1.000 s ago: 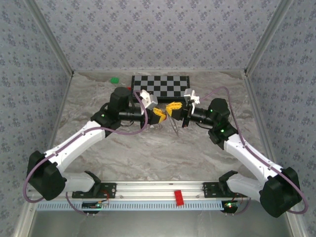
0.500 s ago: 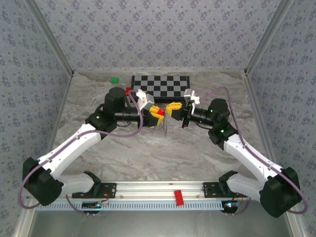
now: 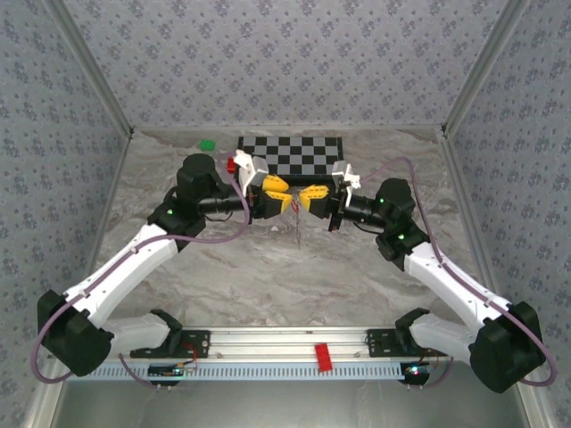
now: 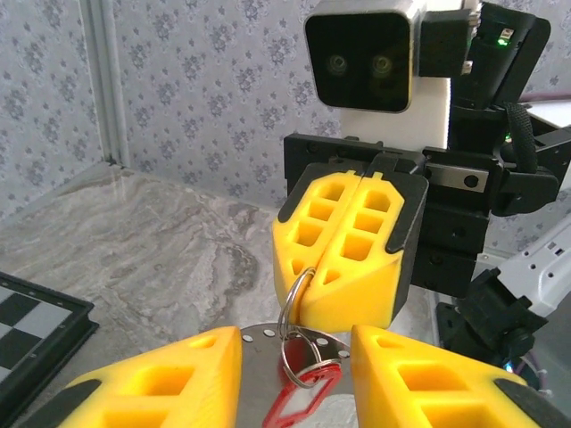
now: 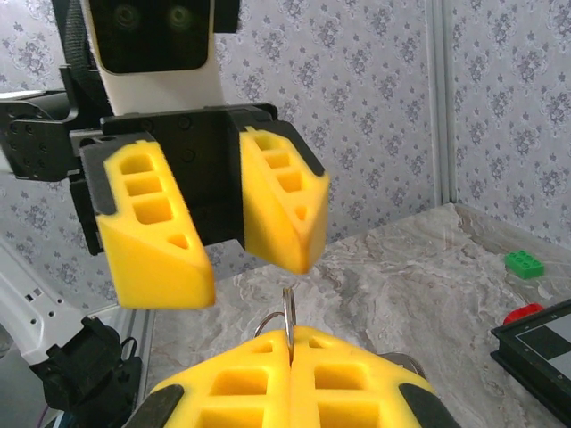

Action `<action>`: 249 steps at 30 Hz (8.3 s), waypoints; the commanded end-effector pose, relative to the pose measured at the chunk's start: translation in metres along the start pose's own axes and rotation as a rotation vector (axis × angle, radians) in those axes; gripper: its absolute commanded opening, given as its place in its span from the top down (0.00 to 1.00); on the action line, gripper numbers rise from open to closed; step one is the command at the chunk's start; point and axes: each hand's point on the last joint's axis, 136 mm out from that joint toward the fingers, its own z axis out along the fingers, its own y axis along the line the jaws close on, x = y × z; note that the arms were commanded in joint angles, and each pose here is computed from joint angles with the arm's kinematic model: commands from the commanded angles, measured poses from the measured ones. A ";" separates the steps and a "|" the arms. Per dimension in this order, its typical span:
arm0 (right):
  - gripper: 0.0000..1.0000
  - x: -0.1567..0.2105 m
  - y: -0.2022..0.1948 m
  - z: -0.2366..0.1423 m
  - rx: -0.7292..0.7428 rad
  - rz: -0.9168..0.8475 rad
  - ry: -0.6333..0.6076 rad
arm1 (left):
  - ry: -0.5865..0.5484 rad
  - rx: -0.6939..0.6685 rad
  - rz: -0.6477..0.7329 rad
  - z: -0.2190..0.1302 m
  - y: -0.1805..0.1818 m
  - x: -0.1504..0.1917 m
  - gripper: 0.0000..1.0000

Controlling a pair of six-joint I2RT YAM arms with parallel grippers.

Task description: Put the keys on the keyring

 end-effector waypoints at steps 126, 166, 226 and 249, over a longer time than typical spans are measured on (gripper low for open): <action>1.00 -0.015 0.001 -0.004 0.040 -0.010 0.037 | 0.050 -0.027 0.033 0.011 -0.006 0.024 0.60; 1.00 -0.020 0.005 -0.006 0.032 0.001 0.001 | 0.197 0.069 0.068 0.029 -0.021 0.050 0.97; 1.00 0.009 0.013 -0.024 0.050 -0.043 0.172 | 0.205 -0.130 0.137 0.003 0.008 0.032 0.92; 0.63 0.030 -0.014 -0.026 0.161 0.016 0.192 | 0.245 -0.135 0.133 0.011 0.011 0.032 0.97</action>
